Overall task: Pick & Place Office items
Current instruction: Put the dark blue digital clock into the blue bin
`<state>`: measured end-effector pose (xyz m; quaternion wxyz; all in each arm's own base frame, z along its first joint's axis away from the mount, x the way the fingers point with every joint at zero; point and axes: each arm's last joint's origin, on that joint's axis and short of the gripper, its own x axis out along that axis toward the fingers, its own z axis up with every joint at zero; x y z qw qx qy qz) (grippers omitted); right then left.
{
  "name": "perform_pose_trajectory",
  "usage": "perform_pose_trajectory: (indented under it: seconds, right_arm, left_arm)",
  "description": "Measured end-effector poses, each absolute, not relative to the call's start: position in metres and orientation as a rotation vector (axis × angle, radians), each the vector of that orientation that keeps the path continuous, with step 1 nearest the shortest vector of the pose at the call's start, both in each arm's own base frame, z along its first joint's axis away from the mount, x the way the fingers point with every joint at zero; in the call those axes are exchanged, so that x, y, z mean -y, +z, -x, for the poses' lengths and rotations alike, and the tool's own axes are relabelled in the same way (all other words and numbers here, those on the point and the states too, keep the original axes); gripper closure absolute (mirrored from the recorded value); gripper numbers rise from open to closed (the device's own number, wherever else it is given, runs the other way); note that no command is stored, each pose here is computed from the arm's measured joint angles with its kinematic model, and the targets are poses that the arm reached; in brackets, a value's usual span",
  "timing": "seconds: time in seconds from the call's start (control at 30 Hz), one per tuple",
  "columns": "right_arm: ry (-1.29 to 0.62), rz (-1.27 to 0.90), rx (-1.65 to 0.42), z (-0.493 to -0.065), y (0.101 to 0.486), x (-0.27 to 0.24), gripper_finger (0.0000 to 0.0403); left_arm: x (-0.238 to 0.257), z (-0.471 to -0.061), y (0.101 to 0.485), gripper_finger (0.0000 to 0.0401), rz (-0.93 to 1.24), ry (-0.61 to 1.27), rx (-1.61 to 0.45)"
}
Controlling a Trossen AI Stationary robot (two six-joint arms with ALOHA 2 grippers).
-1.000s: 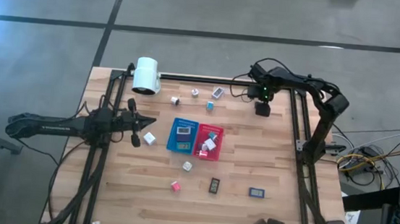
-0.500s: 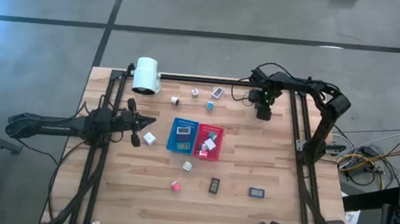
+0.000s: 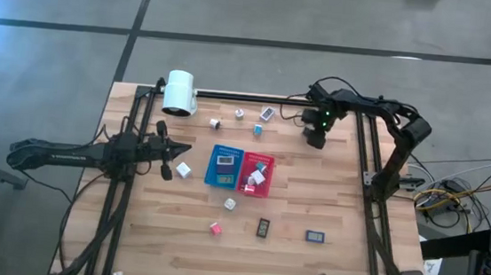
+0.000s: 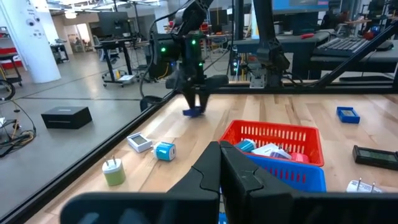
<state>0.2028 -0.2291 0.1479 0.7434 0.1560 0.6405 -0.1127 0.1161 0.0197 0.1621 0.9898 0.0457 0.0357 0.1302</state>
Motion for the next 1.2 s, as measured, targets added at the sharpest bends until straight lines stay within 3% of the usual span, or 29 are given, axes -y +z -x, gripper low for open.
perform_pose_trajectory:
  seconds: [0.27,0.57,0.87,1.2]
  right_arm:
    - [-0.166,-0.273,-0.965,-0.21,0.202,0.203,0.0265]
    - [-0.02,-0.118,-0.434,-0.202,0.25,0.133,0.0265]
    - [0.11,-0.064,-0.044,-0.192,0.237,0.073,0.0265]
    - [0.063,-0.022,0.044,-0.188,0.2,0.046,0.0265]
  left_arm:
    - [-0.02,-0.116,0.162,0.0398,-0.083,0.262,-0.072]
    - [-0.02,-0.116,0.162,0.0398,-0.066,0.263,-0.069]
    - [-0.02,-0.116,0.162,0.0398,-0.071,0.263,-0.07]
    - [-0.02,-0.116,0.162,0.0398,-0.081,0.262,-0.072]
